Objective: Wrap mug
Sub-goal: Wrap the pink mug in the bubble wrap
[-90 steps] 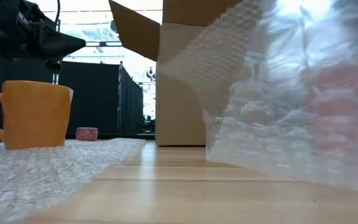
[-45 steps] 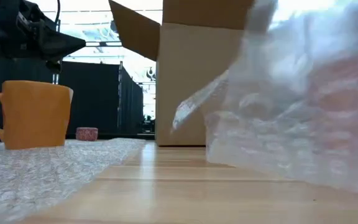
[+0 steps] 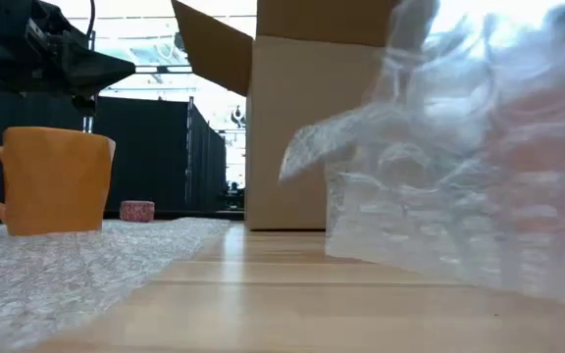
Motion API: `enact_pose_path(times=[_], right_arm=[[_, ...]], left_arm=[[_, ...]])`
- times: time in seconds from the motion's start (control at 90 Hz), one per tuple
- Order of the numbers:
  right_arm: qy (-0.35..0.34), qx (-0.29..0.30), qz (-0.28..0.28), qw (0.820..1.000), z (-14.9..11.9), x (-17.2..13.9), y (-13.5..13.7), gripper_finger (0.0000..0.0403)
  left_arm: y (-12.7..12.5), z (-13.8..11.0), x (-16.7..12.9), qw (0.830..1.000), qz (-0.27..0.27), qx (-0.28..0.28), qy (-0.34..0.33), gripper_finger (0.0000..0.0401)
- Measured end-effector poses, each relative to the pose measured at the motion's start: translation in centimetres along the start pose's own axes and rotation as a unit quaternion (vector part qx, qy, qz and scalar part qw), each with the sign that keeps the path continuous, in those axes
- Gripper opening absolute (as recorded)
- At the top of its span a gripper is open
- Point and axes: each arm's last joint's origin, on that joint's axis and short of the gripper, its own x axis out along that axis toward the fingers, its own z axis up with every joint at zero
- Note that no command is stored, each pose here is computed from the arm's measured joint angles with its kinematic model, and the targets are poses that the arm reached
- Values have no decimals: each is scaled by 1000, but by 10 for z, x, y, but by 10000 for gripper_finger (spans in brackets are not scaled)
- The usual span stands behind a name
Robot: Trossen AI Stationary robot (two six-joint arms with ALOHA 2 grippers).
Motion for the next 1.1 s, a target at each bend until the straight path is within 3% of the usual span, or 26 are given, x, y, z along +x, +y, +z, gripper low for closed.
enact_pose_path(times=[0.156,0.256,0.522,0.822,1.1], right_arm=[[8,-7,-17,1000,-3,4,-3,106],[9,-14,-20,1000,-3,5,-4,129],[10,-21,-22,999,-4,5,-4,144],[11,-26,-25,999,-4,5,-4,144],[13,-32,-28,999,-4,5,-5,144]], left_arm=[[0,3,0,1000,0,1,2,0],[-2,19,0,1000,-3,1,-17,0],[-8,53,12,999,-3,14,47,0],[-37,99,61,990,-54,76,110,0],[-82,96,116,968,-111,127,184,0]])
